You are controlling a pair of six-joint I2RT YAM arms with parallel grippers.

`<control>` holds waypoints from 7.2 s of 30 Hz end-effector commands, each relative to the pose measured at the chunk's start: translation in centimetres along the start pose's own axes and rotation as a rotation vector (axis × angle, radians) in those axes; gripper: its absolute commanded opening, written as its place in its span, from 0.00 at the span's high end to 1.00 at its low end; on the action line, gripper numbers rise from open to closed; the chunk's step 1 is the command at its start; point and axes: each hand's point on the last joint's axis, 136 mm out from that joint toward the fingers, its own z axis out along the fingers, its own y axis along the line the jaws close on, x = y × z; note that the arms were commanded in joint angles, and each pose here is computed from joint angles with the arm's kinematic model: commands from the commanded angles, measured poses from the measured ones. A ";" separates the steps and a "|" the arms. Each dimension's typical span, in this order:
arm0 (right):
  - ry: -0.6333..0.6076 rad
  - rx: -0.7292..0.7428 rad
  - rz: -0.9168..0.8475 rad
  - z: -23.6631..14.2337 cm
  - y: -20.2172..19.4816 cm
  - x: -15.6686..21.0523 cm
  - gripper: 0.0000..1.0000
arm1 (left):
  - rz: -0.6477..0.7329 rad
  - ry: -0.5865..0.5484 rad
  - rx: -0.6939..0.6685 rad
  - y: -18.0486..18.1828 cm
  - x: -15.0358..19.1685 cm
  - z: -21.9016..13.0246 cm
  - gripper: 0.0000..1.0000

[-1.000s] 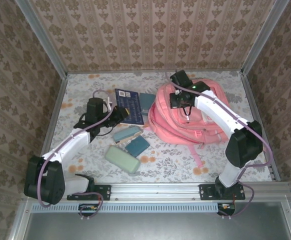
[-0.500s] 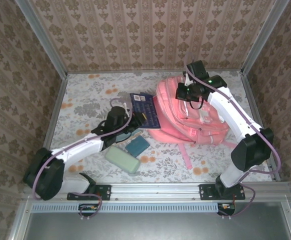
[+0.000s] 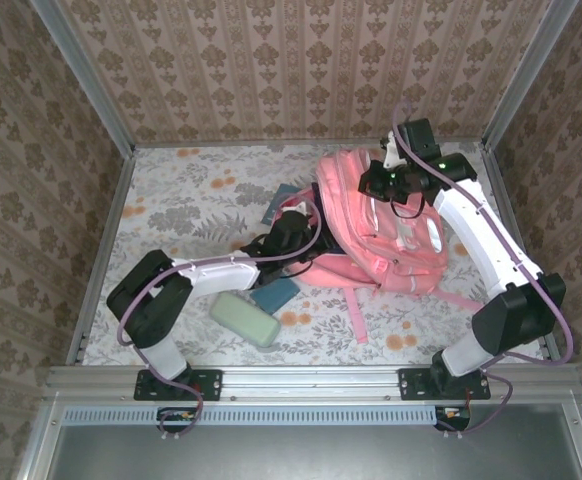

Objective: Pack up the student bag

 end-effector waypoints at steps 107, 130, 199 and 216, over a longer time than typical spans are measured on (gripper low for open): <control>0.120 0.312 0.128 26.7 -1.6 6.0 0.55 | -0.045 0.203 -0.337 19.8 -12.5 -2.3 0.32; 0.077 0.274 0.131 31.6 -2.7 3.7 0.55 | 0.016 0.185 -0.407 21.5 -16.2 -2.8 0.28; 0.252 -0.050 0.167 33.1 1.7 6.3 0.67 | -0.087 0.204 -0.148 17.4 -15.3 -3.2 0.90; 0.220 -0.056 0.150 31.1 1.4 4.7 0.55 | -0.071 0.156 -0.129 15.9 -16.4 -4.8 1.00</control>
